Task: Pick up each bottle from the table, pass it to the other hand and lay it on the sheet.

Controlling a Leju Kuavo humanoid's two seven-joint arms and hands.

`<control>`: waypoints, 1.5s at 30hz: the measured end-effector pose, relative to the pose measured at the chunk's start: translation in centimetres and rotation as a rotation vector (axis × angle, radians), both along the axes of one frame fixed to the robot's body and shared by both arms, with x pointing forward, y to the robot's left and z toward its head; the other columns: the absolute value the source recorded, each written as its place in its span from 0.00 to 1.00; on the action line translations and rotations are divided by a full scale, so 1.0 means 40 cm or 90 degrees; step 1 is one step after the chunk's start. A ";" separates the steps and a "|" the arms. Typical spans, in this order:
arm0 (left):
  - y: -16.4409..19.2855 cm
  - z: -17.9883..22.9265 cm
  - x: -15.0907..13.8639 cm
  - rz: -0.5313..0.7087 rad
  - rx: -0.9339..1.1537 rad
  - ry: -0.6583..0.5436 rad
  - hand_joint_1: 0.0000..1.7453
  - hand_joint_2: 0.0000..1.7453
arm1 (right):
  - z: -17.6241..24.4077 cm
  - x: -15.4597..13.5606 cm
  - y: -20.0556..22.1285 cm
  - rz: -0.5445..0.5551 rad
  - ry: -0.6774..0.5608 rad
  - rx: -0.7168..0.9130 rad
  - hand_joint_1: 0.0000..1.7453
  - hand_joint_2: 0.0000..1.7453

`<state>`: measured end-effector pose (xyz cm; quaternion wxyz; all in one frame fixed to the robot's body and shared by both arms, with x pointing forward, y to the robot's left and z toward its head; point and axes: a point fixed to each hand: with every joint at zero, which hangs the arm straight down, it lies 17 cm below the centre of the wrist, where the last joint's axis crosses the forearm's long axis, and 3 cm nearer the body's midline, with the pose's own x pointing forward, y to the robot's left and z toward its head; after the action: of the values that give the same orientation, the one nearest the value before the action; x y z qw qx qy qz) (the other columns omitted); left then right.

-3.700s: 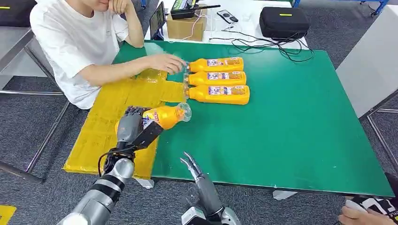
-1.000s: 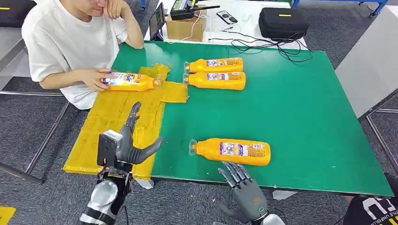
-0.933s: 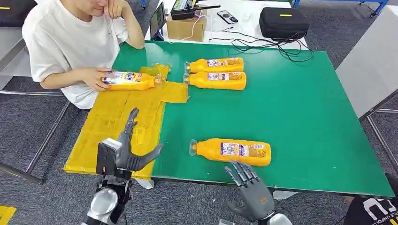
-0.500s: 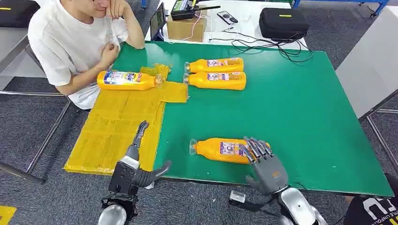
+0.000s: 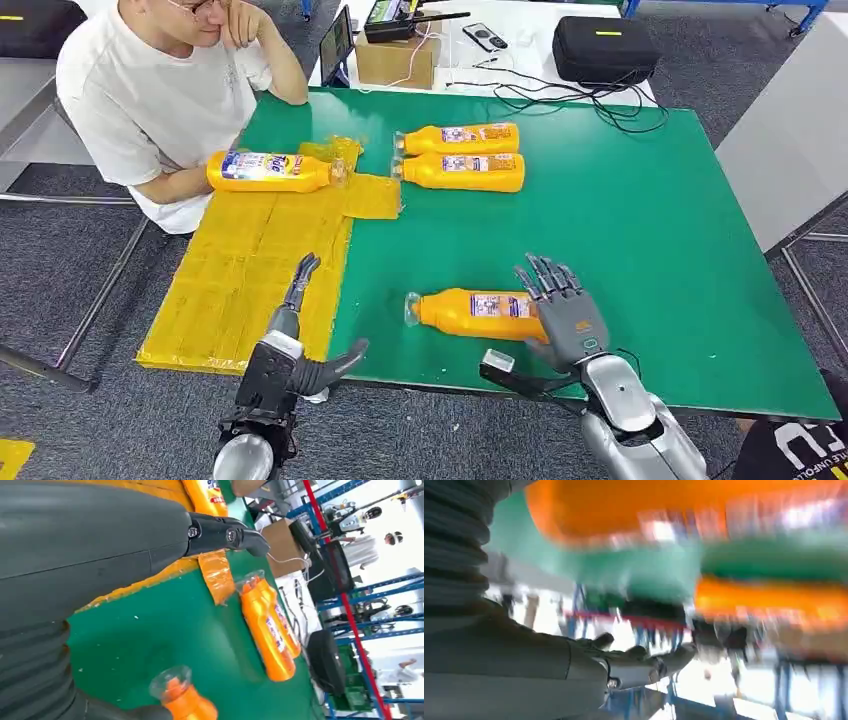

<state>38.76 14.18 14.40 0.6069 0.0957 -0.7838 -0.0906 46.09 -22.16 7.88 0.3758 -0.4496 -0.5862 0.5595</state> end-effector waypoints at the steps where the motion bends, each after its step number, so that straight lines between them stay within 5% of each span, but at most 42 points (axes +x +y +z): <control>1: 0.000 -0.003 -0.002 0.000 0.001 0.003 0.00 1.00 | -0.024 0.004 -0.005 -0.007 0.028 0.003 0.00 1.00; 9: 0.000 -0.005 -0.001 -0.001 0.009 0.005 0.00 1.00 | -0.118 0.022 -0.001 -0.014 0.142 0.061 0.00 1.00; 17: 0.002 0.001 0.004 0.002 0.010 0.000 0.00 1.00 | -0.126 0.064 -0.027 -0.045 0.152 0.042 0.00 1.00; 18: 0.002 0.002 0.004 0.003 0.010 0.000 0.00 1.00 | -0.128 0.068 -0.028 -0.050 0.153 0.039 0.95 1.00; 19: 0.002 0.002 0.004 0.003 0.011 0.000 0.00 1.00 | -0.131 0.071 -0.029 -0.054 0.158 0.034 1.00 1.00; 39: 0.007 0.016 0.020 0.003 0.002 -0.013 0.00 1.00 | -0.196 0.130 -0.066 -0.069 0.277 -0.019 1.00 1.00; 45: 0.005 0.023 0.037 -0.004 -0.043 -0.013 0.00 1.00 | -0.195 0.123 -0.025 -0.014 0.300 0.093 1.00 1.00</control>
<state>40.23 14.38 15.31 0.6017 0.0735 -0.7926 -0.0655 51.01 -23.17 0.09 0.5399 -0.2849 -0.5161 0.6009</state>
